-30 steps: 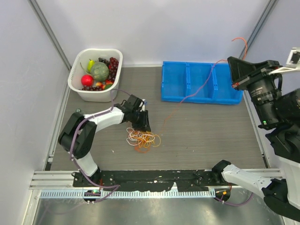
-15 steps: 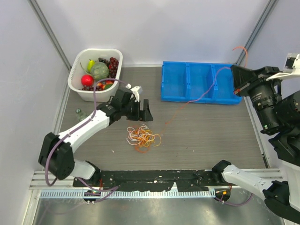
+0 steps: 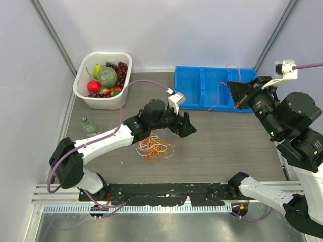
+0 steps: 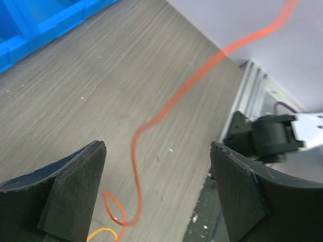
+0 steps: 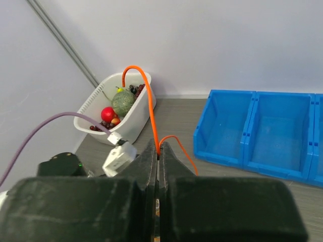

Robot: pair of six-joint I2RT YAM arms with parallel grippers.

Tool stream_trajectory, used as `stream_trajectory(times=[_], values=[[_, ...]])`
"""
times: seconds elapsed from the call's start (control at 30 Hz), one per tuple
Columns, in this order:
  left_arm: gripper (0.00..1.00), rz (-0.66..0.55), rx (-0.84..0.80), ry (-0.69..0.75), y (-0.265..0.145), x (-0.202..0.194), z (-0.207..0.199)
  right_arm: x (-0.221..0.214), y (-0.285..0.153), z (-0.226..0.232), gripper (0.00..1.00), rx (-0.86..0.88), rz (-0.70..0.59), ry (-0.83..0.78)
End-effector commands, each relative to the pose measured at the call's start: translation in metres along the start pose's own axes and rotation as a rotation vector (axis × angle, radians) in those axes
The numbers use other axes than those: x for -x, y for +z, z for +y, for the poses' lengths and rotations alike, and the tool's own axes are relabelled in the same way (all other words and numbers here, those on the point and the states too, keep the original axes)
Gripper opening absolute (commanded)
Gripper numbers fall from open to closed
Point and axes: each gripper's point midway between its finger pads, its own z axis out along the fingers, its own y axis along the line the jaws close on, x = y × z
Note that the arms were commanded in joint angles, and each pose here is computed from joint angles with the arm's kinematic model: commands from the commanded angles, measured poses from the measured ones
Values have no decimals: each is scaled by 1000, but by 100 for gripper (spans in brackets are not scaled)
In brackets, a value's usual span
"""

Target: Untangle the cables

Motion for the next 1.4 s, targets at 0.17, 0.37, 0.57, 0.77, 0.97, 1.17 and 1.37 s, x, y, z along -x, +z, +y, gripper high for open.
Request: stream_trajectory(times=[0.17,0.37,0.57,0.77,0.97,1.17,1.37], values=[[35,-20,96,50,23,20,10,9,-23,3,1,47,-39,37],[0,-92,26,20,9,71,-31,-31,-19,-18,1,-29,34,25],[0,-221,-134,-12,-8,147,-98,-93,-10,-33,1,-69,144,67],[0,-272,-194,-118,-12,170,-117,-119,-14,-41,1,-87,180,103],[0,-416,-215,-68,-47,208,-133,-133,-18,-51,1,-119,201,93],[0,-237,-170,-192,3,159,-109,-159,-22,-64,1,-172,238,130],[0,-6,-22,-356,79,70,-52,-184,-41,-106,1,-394,204,263]])
